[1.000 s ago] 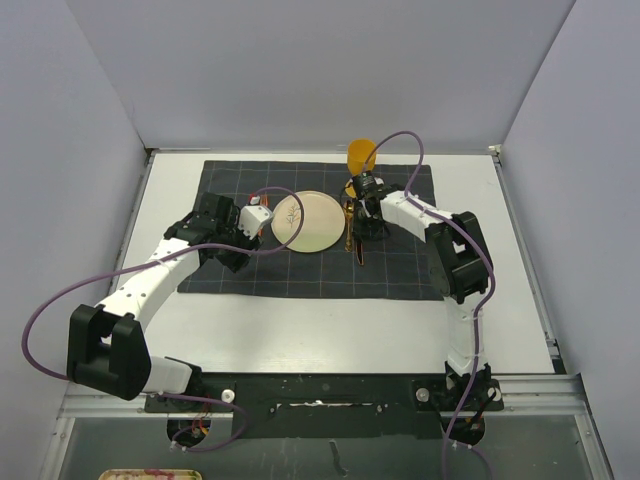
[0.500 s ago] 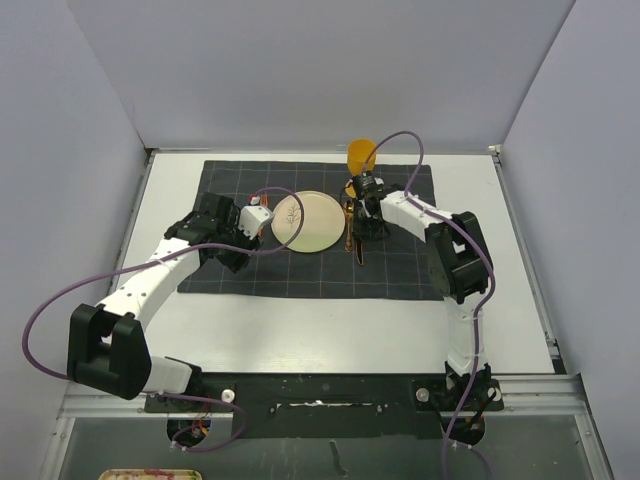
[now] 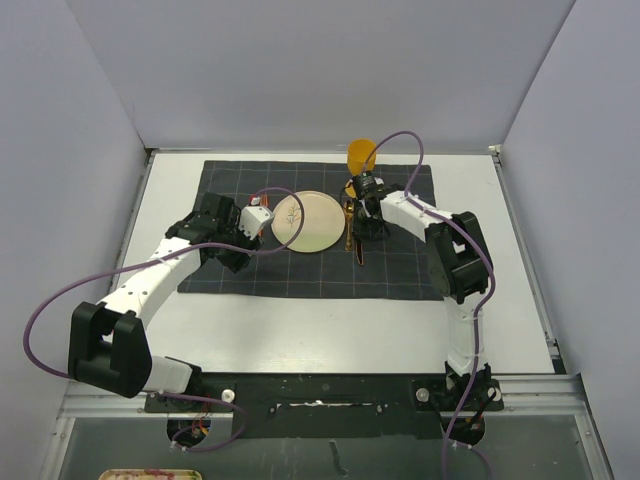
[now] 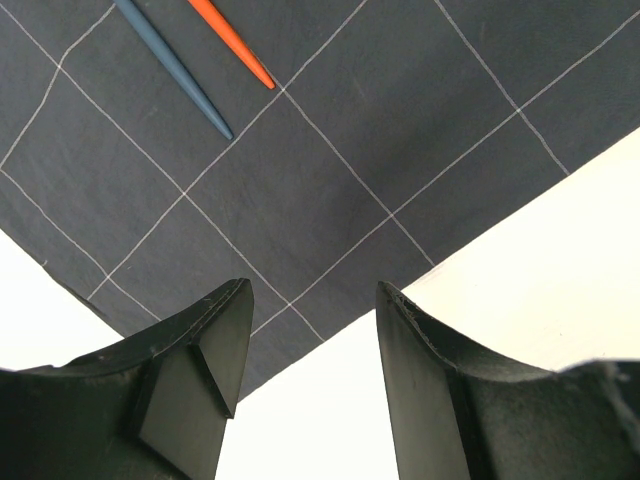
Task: Set the dinner table for one person
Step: Adjust the knife on the napkin.
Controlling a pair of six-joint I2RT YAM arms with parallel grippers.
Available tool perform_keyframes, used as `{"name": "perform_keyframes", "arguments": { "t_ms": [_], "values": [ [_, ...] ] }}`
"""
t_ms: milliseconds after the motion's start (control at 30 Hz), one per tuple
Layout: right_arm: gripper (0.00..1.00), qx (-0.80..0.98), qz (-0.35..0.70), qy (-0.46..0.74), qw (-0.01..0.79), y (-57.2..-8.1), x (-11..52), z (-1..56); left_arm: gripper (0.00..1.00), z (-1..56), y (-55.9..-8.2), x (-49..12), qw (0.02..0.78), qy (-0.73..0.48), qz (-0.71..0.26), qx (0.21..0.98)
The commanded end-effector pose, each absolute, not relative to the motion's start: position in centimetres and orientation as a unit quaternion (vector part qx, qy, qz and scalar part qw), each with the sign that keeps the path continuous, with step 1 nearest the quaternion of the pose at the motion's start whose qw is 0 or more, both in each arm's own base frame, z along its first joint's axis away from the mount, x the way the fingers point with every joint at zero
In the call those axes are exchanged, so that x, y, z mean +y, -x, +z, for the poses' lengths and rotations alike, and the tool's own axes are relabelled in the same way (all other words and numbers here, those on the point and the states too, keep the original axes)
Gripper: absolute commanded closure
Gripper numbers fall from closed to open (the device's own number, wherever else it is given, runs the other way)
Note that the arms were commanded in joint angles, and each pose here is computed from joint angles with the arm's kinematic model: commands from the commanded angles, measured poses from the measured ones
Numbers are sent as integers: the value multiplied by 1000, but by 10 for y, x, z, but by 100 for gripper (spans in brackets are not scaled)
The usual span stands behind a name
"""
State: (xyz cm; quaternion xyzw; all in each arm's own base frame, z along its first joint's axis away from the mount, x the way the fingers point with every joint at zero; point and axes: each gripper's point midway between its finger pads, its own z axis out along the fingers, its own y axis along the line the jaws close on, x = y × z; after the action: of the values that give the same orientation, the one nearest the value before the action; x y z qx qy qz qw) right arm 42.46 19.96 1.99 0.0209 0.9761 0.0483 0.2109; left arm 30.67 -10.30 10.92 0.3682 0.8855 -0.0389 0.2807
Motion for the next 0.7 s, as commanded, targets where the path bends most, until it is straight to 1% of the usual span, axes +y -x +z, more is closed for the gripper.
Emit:
{"name": "perform_keyframes", "arguments": {
  "t_ms": [0,133,300,667],
  "values": [
    [82,969,51,-31,239,-436,197,38,49,117,-317,-111,299,-373,-45,877],
    [80,969,52,-30,241,-438,198,39,49,118,-317,-111,299,-374,-45,876],
    [71,968,62,-22,243,-439,202,42,49,117,-317,-111,300,-375,-45,876],
    [71,965,66,-11,253,-440,207,51,49,117,-319,-111,299,-374,-45,877]
  ]
}}
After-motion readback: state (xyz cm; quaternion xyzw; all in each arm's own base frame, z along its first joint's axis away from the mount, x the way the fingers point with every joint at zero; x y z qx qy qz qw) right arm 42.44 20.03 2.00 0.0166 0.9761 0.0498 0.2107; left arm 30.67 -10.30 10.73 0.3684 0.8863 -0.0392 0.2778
